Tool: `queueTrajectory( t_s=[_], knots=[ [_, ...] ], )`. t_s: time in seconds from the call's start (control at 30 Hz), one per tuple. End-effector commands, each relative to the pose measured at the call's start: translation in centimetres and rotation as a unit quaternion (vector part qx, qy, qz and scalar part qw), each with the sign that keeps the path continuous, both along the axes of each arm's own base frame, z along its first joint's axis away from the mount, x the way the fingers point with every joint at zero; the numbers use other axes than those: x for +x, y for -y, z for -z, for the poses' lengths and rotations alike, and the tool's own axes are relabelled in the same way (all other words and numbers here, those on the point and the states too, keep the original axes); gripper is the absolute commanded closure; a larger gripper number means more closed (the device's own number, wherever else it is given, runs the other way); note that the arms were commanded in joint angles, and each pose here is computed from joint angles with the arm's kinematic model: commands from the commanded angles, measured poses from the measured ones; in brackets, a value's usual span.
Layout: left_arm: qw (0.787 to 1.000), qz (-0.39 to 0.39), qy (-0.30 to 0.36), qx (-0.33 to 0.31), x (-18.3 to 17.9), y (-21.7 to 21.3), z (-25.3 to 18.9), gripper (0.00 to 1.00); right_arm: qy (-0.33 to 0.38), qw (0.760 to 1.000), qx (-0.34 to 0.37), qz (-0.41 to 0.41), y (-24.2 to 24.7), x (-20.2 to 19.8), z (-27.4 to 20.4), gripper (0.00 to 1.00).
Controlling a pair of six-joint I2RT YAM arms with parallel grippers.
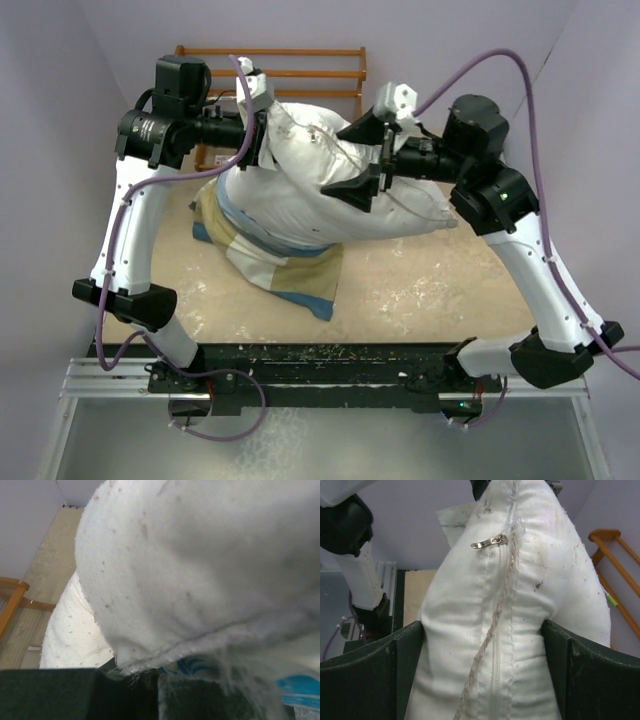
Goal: Remove the pillowcase from the pillow
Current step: Remove the pillow from the pillowcase.
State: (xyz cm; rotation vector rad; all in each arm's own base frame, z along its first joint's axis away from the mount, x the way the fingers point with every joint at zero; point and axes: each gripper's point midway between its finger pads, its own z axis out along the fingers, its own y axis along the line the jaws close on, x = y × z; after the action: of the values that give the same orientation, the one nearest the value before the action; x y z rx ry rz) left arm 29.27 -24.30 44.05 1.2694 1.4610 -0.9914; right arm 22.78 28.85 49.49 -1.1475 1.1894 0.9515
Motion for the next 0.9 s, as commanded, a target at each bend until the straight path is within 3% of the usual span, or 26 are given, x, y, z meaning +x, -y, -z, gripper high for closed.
queueTrajectory(
  t_s=[0.0,0.07,0.13,0.17,0.23,0.27,0.3,0.33,0.37,0.53,0.67,0.87],
  knots=[
    [0.999,-0.017,0.045,-0.01,0.6,0.1,-1.9,1.0,-0.058,0.99,-0.08,0.103,-1.2,3.6,5.6,0.0],
    [0.999,-0.016,0.042,-0.011,0.5,0.2,-1.9,1.0,-0.06,0.975,-0.101,0.19,-0.1,6.9,7.0,0.01],
    [0.999,-0.014,0.04,-0.011,0.3,0.3,-1.9,1.0,-0.049,0.962,-0.107,0.248,0.9,9.0,7.2,0.15],
    [0.999,-0.014,0.04,-0.011,0.3,0.3,-1.9,1.0,-0.037,0.957,-0.1,0.271,1.4,9.8,6.5,0.33],
    [0.999,-0.016,0.04,-0.01,0.2,0.2,-1.9,1.0,-0.003,0.948,-0.06,0.312,2.7,11.1,4.0,0.77],
    [0.999,-0.021,0.039,-0.008,0.2,0.1,-1.9,0.9,0.001,0.948,-0.031,0.317,3.2,11.3,2.7,0.93],
    [0.999,-0.028,0.038,-0.005,0.3,-0.1,-1.8,0.56,-0.002,0.949,0.001,0.315,3.8,11.3,1.3,1.0],
    [0.999,-0.039,0.035,0.002,0.4,-0.3,-1.5,0.18,-0.005,0.95,0.031,0.312,4.8,11.4,0.0,1.0],
    [0.998,-0.06,0.031,0.018,0.9,-0.9,-0.7,0.02,-0.01,0.948,0.055,0.312,5.8,11.6,-0.9,1.0],
    [0.982,-0.177,-0.032,0.06,3.6,-8.7,5.4,0.0,0.027,0.941,0.08,0.329,8.3,11.6,-2.3,1.0],
    [0.956,-0.271,-0.077,0.078,4.5,-16.7,11.8,0.0,0.056,0.953,0.07,0.29,8.0,10.6,-1.0,1.0],
    [0.943,-0.303,-0.115,0.079,3.5,-19.9,17.6,0.02,0.032,0.963,0.051,0.262,7.1,11.4,1.5,1.0]
  ],
)
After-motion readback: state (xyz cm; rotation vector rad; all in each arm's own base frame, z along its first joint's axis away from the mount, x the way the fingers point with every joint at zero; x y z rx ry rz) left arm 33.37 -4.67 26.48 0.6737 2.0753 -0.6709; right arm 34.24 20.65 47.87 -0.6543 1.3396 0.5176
